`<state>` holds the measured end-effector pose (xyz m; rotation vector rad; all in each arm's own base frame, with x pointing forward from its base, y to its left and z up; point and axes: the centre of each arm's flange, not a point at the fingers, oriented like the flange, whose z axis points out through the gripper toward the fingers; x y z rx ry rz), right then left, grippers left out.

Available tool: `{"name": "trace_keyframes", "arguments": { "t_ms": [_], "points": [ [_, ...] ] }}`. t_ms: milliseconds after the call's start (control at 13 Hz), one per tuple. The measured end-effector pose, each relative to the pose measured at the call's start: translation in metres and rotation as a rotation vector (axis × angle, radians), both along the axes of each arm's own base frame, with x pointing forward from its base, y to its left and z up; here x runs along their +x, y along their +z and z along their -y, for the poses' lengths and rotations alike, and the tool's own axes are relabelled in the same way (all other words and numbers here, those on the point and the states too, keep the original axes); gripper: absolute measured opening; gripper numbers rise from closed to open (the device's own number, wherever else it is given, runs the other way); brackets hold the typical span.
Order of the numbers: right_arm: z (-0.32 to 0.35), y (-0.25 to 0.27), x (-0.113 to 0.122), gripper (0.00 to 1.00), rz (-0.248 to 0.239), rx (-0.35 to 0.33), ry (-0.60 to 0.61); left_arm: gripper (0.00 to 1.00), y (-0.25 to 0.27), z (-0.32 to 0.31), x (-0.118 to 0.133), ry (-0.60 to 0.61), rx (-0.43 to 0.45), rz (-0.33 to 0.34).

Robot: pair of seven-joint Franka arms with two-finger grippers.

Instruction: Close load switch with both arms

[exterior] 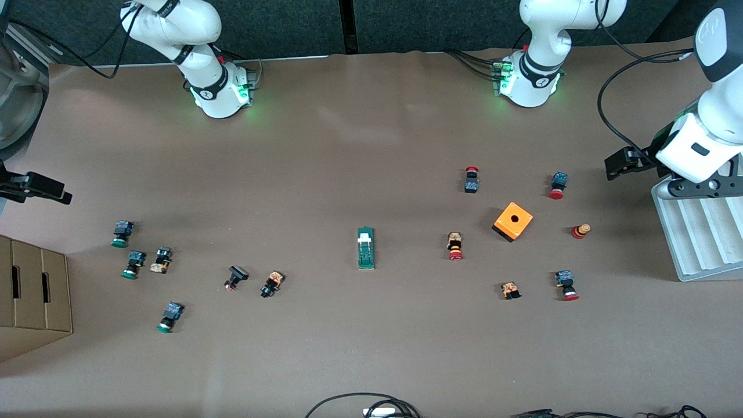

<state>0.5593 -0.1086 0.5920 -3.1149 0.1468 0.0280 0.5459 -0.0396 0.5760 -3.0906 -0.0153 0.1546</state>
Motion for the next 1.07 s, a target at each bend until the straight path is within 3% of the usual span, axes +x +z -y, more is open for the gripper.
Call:
{"name": "trace_keyframes", "arguments": {
  "t_ms": [690,1074],
  "points": [
    [-0.003,0.000,0.001,1.00,0.003,0.000,0.006,1.00,0.015,0.108,-0.016,0.112,-0.027,0.036],
    [-0.005,0.000,0.001,1.00,0.003,0.000,0.010,1.00,0.018,0.170,-0.027,0.197,-0.044,0.098]
  ]
}}
